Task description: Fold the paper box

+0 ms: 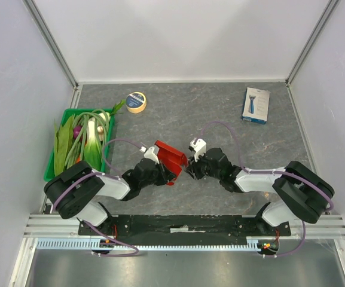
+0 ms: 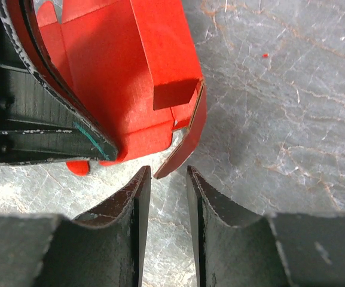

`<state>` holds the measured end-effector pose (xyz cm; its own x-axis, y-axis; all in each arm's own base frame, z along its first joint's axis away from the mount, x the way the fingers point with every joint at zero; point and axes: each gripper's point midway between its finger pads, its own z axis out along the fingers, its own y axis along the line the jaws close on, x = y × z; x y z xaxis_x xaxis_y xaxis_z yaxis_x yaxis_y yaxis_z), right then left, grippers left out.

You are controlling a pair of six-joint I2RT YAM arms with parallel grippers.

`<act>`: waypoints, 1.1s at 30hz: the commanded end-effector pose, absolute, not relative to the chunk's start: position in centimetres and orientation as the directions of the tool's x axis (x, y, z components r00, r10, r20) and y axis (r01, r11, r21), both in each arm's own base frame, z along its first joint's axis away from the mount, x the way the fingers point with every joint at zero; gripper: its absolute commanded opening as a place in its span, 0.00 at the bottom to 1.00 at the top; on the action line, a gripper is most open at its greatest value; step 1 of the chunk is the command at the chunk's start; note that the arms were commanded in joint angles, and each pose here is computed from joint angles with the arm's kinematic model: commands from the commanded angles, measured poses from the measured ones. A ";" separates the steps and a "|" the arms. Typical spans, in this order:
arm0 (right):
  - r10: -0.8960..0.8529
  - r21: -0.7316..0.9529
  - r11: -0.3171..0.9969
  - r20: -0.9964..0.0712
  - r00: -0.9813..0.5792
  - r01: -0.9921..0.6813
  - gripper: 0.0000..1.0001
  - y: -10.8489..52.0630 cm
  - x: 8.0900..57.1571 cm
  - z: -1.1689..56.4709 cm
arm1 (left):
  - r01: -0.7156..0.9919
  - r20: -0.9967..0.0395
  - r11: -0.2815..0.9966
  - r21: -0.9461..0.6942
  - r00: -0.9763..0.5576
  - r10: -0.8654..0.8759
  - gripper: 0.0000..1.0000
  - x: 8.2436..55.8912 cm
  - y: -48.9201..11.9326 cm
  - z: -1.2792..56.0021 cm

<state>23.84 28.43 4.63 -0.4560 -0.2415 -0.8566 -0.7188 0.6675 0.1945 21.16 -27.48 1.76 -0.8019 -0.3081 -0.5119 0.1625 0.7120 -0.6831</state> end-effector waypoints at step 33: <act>-0.189 0.110 0.854 -0.844 -0.502 -0.508 0.67 22.1 28.2 8.6 | 0.079 -0.868 0.965 -0.251 -0.459 -0.188 0.59 26.7 -15.7 8.0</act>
<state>27.38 20.72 7.07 -0.5291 -0.2002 -0.8246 -0.4788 0.8728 0.0953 25.54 -19.80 10.09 -0.5438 -0.3202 -0.7757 0.1509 0.8720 -0.4657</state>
